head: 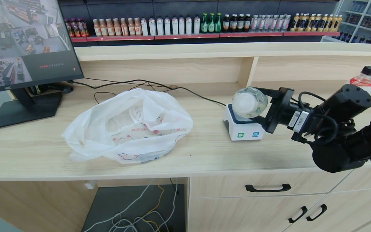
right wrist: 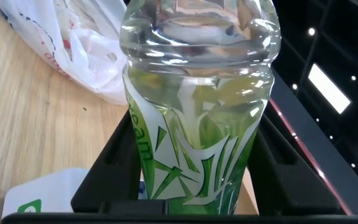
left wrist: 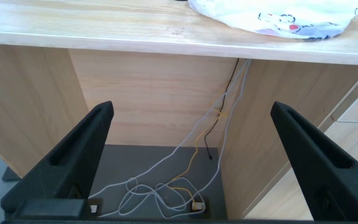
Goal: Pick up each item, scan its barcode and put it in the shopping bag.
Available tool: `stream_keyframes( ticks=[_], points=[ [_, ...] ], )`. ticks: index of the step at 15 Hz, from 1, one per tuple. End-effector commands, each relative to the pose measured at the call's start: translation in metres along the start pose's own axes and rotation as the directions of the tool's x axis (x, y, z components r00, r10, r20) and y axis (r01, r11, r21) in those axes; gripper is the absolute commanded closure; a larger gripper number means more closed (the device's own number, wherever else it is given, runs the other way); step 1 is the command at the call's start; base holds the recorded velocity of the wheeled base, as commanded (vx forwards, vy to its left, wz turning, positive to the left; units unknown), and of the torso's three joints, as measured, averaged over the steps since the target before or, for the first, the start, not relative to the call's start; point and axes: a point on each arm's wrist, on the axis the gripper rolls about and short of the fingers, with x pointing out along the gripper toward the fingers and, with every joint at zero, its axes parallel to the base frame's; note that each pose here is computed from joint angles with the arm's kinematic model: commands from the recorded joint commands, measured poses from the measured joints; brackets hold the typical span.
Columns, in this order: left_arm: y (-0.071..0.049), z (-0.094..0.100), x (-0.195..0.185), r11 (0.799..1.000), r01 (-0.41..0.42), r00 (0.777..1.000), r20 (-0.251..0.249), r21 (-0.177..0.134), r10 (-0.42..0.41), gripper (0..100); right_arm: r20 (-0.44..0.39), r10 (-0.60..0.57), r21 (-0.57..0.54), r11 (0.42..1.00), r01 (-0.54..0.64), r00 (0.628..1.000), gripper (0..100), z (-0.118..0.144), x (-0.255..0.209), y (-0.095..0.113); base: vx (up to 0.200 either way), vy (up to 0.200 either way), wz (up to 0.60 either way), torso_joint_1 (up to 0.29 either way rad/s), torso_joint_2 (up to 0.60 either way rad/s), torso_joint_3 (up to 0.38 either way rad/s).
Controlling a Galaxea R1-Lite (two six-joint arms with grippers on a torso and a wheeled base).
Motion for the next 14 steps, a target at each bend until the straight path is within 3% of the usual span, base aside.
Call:
stream_keyframes(
  ticks=[1, 4, 7, 10, 14],
  points=[
    [0.000, 0.000, 0.000, 1.000, 0.000, 1.000, 0.000, 0.000, 0.000, 0, 0.006, 0.003, 0.005, 1.000, -0.003, 1.000, 100, -0.001, 0.003, 0.003, 0.000, 0.000, 0.00, 0.000, 0.00, 0.000],
    [0.000, 0.000, 0.000, 1.000, 0.000, 1.000, 0.000, 0.000, 0.000, 0, 0.005, -0.006, 0.001, 1.000, 0.006, 1.000, 100, -0.001, 0.005, 0.001, 0.000, 0.000, 0.00, 0.000, 0.00, 0.000],
    [0.000, 0.000, 0.000, 1.000, 0.000, 1.000, 0.000, 0.000, 0.000, 0, -0.048, -0.091, 0.018, 0.996, 0.092, 0.995, 100, 0.014, 0.005, -0.019, 0.000, 0.000, 0.00, 0.000, 0.00, 0.000],
    [0.000, 0.000, 0.000, 1.000, 0.000, 1.000, 0.000, 0.000, 0.000, 0, -0.097, -0.202, 0.076, 0.975, 0.209, 0.975, 100, 0.036, 0.008, -0.038, 0.000, 0.000, 0.00, 0.000, 0.00, 0.000],
    [0.000, 0.000, 0.000, 1.000, 0.000, 1.000, 0.000, 0.000, 0.000, 0, -0.206, -0.294, 0.238, 0.910, 0.339, 0.933, 100, 0.054, -0.001, -0.043, 0.000, 0.000, 0.00, 0.000, 0.00, 0.000]
  ],
)
